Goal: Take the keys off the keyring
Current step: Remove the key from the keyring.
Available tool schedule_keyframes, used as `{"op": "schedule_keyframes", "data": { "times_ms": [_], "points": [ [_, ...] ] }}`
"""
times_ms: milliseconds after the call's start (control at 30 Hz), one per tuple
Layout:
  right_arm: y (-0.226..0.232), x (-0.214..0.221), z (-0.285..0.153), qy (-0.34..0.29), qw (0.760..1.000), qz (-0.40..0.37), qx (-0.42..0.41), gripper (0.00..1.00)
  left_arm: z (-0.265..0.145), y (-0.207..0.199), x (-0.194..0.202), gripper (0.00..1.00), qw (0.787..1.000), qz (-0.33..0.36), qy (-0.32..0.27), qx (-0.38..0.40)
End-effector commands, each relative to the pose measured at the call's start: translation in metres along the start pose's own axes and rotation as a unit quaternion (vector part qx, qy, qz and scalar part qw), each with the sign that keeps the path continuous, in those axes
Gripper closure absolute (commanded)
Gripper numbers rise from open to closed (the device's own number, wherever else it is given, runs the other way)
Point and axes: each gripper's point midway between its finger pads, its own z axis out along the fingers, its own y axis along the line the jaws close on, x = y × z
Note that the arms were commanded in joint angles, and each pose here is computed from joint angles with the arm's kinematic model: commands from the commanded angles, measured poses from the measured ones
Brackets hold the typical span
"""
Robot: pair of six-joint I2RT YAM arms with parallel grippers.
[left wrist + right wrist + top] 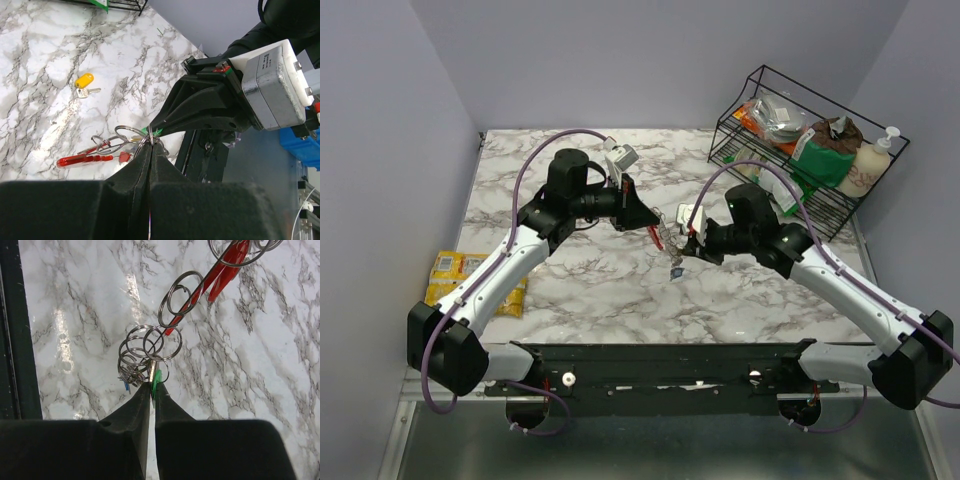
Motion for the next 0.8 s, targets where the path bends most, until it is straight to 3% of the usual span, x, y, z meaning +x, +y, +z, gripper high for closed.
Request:
{"op": "schedule_keyframes", "data": {
  "times_ms": [0,300,767],
  "points": [
    [0.006,-0.014,0.002,-0.024,0.999,0.022,-0.022,0.83,-0.008,-0.012,-0.011,0.93,0.999,0.021,-0.022,0.014],
    [-0.004,-0.032,0.013,-0.058,0.997,0.047,-0.017,0.80,-0.005,-0.020,-0.003,1.00,0.999,0.005,-0.005,0.051],
    [-0.004,-0.026,0.019,-0.069,0.997,0.045,-0.008,0.75,0.001,-0.015,-0.002,1.00,0.999,-0.009,0.001,0.054]
  ]
}}
